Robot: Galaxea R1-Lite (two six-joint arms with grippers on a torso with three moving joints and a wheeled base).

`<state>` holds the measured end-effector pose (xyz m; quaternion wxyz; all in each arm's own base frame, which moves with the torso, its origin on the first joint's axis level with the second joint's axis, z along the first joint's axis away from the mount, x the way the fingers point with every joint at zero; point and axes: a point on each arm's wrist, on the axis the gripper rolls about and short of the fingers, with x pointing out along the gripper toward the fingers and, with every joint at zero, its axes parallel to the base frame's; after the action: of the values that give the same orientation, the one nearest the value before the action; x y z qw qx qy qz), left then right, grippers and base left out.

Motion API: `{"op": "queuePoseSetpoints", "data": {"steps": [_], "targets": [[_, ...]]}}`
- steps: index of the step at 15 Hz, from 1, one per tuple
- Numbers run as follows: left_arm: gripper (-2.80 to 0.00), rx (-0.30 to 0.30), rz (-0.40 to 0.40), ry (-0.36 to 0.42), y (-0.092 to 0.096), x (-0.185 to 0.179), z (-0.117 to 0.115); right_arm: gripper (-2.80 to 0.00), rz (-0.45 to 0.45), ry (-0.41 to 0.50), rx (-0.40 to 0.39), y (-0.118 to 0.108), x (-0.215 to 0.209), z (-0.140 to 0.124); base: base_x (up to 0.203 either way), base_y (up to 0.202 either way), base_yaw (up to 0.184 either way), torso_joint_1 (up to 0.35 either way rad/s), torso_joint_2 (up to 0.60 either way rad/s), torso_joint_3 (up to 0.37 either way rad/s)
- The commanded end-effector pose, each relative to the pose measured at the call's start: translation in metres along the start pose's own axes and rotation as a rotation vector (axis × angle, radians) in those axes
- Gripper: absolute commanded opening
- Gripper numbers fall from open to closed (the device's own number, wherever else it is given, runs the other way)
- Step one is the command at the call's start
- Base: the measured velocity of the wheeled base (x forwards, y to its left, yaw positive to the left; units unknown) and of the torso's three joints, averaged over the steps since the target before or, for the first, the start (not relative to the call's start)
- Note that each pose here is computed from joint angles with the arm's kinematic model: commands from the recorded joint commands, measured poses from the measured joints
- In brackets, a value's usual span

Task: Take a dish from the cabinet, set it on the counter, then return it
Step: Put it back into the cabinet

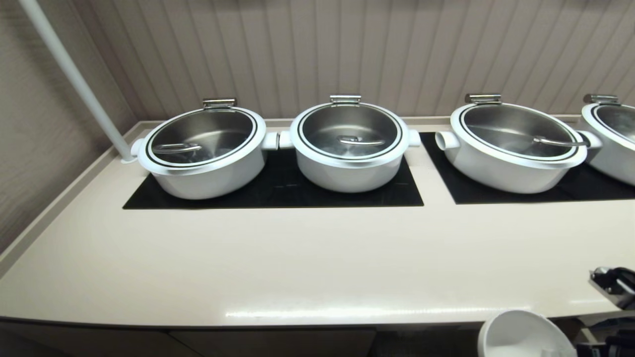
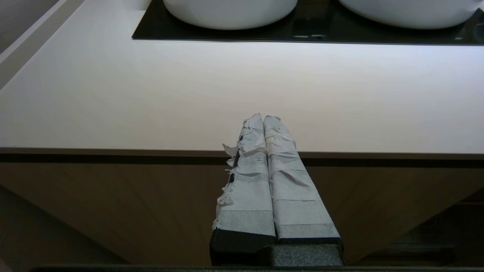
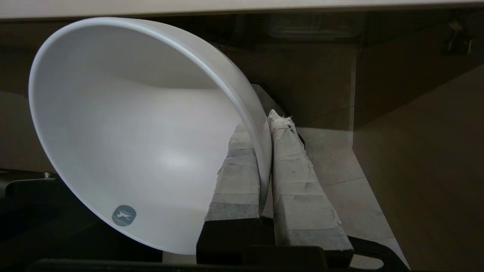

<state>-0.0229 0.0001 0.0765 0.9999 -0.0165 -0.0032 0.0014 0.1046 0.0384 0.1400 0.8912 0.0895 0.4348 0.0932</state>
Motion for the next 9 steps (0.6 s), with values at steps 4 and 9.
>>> {"op": "queuePoseSetpoints", "data": {"steps": [4,9], "targets": [[-2.80,-0.001,0.000,-0.001,0.000,0.000,0.000,-2.80,-0.003,0.086,-0.043,-0.003,-0.004,-0.019,0.000,0.000,0.000,0.000,0.00,0.000],[-2.80,-0.001,0.000,-0.001,0.000,0.000,0.000,-2.80,-0.007,0.176,-0.104,-0.007,0.002,-0.039,0.000,0.000,0.000,0.000,0.00,0.000]]}}
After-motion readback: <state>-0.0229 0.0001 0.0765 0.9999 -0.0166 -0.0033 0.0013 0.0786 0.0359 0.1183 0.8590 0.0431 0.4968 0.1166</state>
